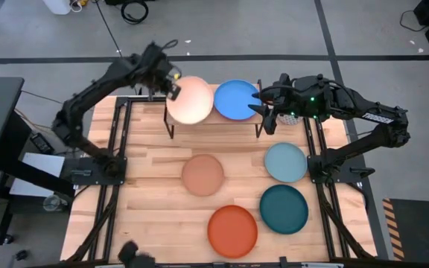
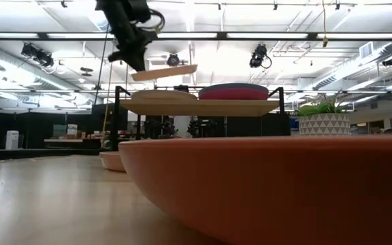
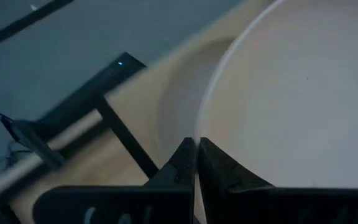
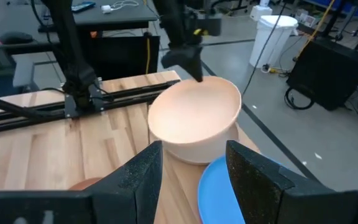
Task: Place and stack plates onto a shelf
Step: Stack the light pink plate on the gray plate on the shelf
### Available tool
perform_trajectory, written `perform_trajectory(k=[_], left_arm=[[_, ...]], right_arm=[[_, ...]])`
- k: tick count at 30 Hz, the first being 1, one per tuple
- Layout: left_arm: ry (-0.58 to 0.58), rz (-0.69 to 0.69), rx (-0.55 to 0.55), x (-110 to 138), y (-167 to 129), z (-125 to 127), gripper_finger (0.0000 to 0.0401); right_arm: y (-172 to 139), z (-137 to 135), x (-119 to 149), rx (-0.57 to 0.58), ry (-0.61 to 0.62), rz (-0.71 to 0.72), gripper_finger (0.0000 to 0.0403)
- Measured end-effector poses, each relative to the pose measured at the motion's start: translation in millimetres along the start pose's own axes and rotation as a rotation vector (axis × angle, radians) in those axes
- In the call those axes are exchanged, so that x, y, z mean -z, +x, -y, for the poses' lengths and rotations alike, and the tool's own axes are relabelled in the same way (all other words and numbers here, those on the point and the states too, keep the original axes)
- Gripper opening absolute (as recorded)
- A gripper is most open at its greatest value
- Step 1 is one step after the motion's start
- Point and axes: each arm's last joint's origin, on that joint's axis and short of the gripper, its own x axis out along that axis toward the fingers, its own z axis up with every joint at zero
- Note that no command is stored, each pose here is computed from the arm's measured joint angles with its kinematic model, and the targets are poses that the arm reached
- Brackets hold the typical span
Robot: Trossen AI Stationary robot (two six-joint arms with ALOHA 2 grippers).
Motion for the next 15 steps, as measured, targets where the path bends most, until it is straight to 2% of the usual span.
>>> perform_trajectory(k=[4, 7, 12, 15], left_arm=[[0.007, -0.019, -0.017, -24.5, 17.7, -14.2, 0.0009], [0.024, -0.067, -0.012, -33.9, 34.4, -18.5, 0.0009], [0.063, -0.2, 0.007, -30.8, 60.3, -19.7, 0.0009], [0.077, -0.25, 0.007, -27.4, 66.2, -20.4, 0.0009]], right_arm=[[-0.1, 0.5, 0.0, 0.016, 0.0, 0.0, 0.0183], [0.0, 0.5, 0.0, 0.016, 0.002, 0.0, 0.0183], [-0.1, 0.6, 0.0, 0.02, 0.011, 0.001, 0.0183], [-0.1, 0.6, 0.0, 0.02, 0.011, 0.001, 0.0183]])
